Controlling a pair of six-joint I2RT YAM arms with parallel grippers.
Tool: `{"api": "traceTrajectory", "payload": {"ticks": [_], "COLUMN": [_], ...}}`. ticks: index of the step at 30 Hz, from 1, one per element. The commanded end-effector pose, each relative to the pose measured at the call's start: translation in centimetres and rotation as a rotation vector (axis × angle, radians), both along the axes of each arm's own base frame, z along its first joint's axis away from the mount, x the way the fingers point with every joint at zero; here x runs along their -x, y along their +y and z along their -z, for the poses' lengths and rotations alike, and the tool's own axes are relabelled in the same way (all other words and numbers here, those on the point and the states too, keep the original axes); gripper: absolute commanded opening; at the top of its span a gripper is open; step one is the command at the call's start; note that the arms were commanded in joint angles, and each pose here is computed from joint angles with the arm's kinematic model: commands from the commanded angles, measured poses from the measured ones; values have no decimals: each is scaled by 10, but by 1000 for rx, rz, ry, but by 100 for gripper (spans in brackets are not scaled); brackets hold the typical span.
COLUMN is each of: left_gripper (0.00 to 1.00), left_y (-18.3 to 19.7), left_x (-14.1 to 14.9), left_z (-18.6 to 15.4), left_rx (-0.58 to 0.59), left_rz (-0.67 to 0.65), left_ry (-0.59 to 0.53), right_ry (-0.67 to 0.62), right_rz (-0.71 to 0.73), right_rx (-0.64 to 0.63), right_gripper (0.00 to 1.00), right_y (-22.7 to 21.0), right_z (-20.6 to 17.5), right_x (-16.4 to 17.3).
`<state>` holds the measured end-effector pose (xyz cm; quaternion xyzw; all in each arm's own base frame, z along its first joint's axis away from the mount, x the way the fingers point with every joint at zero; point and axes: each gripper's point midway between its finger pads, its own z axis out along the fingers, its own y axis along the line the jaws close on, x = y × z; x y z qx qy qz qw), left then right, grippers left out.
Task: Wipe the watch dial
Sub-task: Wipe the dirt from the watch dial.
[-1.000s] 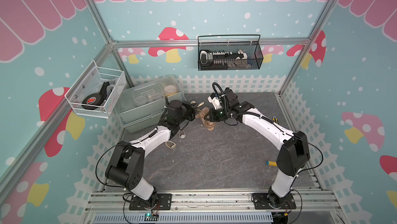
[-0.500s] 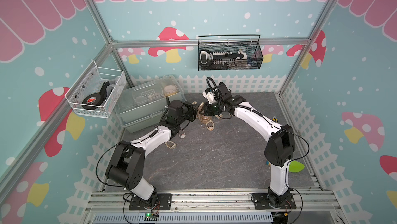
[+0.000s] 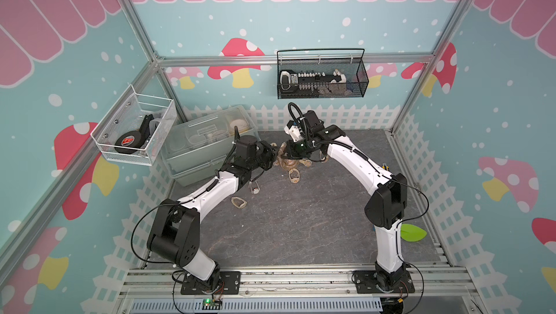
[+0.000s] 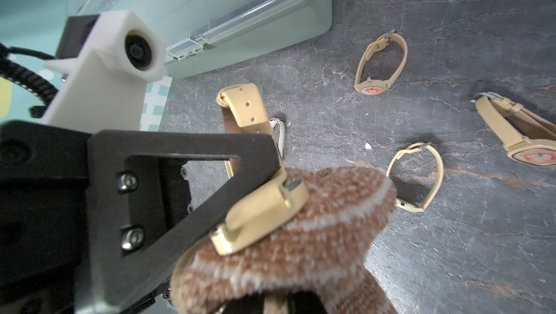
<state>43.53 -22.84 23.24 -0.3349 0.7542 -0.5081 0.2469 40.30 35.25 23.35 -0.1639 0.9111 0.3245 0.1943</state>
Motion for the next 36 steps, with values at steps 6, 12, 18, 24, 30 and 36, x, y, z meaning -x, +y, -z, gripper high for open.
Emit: {"api": "traceTrajectory", "payload": {"ticks": [6,12,18,24,30,36], "left_gripper": [0,0,0,0,0,0], "left_y": [-21,-37,-25,-20,-13,-7], "left_x": [48,62,64,65,66,70], "left_z": [30,25,22,26,39,58], "left_rx": [-105,-93,-71,-21,-69,-138], "left_rz": [241,308,260,206,174,165], "left_ry": [125,114,135,181,255,338], "right_ry": [-182,-201,-214,-217,-209,-172], "right_rz": [35,66,102,102,122,135], "right_rx": [-90,-108,-106,-47,-31,-35], "right_gripper": [0,0,0,0,0,0], "right_y": [-1,-9,-28,-48,-63,-75], "right_z": [-53,-66,-76,-69,-55,-36], "right_x": [-46,-63,-73,-60,-38,-13]}}
